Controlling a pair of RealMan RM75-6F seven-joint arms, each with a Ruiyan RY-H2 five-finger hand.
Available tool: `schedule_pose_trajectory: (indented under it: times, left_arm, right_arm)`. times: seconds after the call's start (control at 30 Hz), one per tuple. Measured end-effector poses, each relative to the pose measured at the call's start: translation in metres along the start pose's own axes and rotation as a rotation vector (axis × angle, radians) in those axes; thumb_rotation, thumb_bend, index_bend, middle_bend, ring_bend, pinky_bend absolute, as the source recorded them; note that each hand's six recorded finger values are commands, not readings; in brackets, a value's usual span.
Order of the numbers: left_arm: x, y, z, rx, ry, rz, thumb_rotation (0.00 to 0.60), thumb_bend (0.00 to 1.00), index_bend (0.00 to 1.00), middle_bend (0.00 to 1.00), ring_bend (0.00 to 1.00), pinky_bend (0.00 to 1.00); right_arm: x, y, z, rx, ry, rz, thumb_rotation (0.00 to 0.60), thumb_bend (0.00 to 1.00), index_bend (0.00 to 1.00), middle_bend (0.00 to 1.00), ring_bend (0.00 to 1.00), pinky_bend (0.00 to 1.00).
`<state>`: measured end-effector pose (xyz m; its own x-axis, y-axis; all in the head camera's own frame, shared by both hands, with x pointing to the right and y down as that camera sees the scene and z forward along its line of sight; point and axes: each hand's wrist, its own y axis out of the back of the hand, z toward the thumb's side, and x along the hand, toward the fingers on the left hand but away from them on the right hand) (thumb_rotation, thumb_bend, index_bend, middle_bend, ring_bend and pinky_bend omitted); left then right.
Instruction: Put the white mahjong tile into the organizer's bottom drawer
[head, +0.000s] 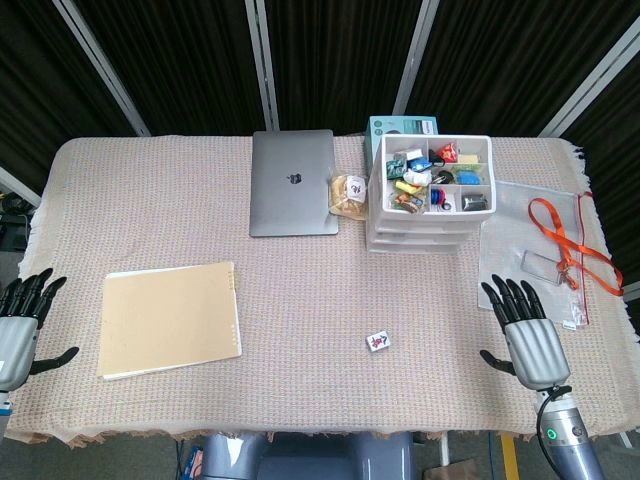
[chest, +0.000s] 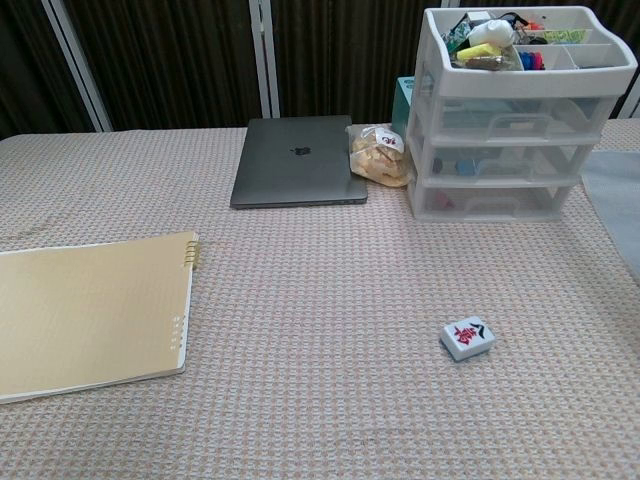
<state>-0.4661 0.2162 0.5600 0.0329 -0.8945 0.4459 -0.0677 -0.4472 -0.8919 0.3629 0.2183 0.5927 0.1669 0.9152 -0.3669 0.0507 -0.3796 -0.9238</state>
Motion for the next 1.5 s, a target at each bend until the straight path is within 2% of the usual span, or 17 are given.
schedule_pose_trajectory:
  times: [0.77, 0.87, 0.97, 1.03, 1.1, 1.2, 1.33, 1.5]
  left_arm:
    - [-0.001, 0.0, 0.001, 0.009, -0.008, 0.008, 0.6, 0.16, 0.08, 0.0, 0.0, 0.0]
    - [-0.001, 0.001, 0.003, 0.009, -0.011, 0.012, 0.6, 0.15, 0.08, 0.0, 0.0, 0.0]
    - [-0.002, 0.001, 0.003, 0.009, -0.009, 0.016, 0.6, 0.15, 0.08, 0.0, 0.0, 0.0]
    - [-0.002, 0.002, 0.003, 0.006, -0.009, 0.019, 0.6, 0.15, 0.08, 0.0, 0.0, 0.0]
    - [-0.001, 0.002, 0.003, 0.004, -0.01, 0.021, 0.6, 0.15, 0.08, 0.0, 0.0, 0.0]
    - [-0.001, 0.003, 0.003, 0.0, -0.012, 0.024, 0.6, 0.16, 0.08, 0.0, 0.0, 0.0]
    - [-0.001, 0.004, 0.003, -0.01, -0.011, 0.032, 0.6, 0.16, 0.08, 0.0, 0.0, 0.0]
    - [-0.001, 0.005, 0.002, -0.018, -0.006, 0.042, 0.6, 0.16, 0.08, 0.0, 0.0, 0.0]
  right_arm:
    - [0.002, -0.004, 0.0, -0.032, -0.04, 0.054, 0.6, 0.03, 0.06, 0.0, 0.0, 0.0]
    - [0.002, -0.004, -0.001, -0.051, -0.046, 0.059, 0.6, 0.05, 0.06, 0.04, 0.01, 0.02]
    - [0.001, -0.001, 0.001, -0.085, -0.052, 0.056, 0.6, 0.11, 0.09, 0.17, 0.14, 0.17]
    - [-0.002, 0.002, 0.002, -0.11, -0.061, 0.046, 0.6, 0.14, 0.1, 0.27, 0.27, 0.33]
    - [-0.005, 0.005, 0.004, -0.143, -0.073, 0.036, 0.6, 0.18, 0.1, 0.45, 0.48, 0.49]
    - [-0.012, 0.007, 0.006, -0.208, -0.102, 0.037, 0.6, 0.25, 0.11, 0.71, 0.74, 0.66]
    - [-0.023, 0.005, 0.009, -0.335, -0.168, 0.074, 0.6, 0.36, 0.12, 0.79, 0.84, 0.72]
    - [-0.042, -0.003, 0.013, -0.561, -0.296, 0.153, 0.6, 0.41, 0.12, 0.82, 0.87, 0.74]
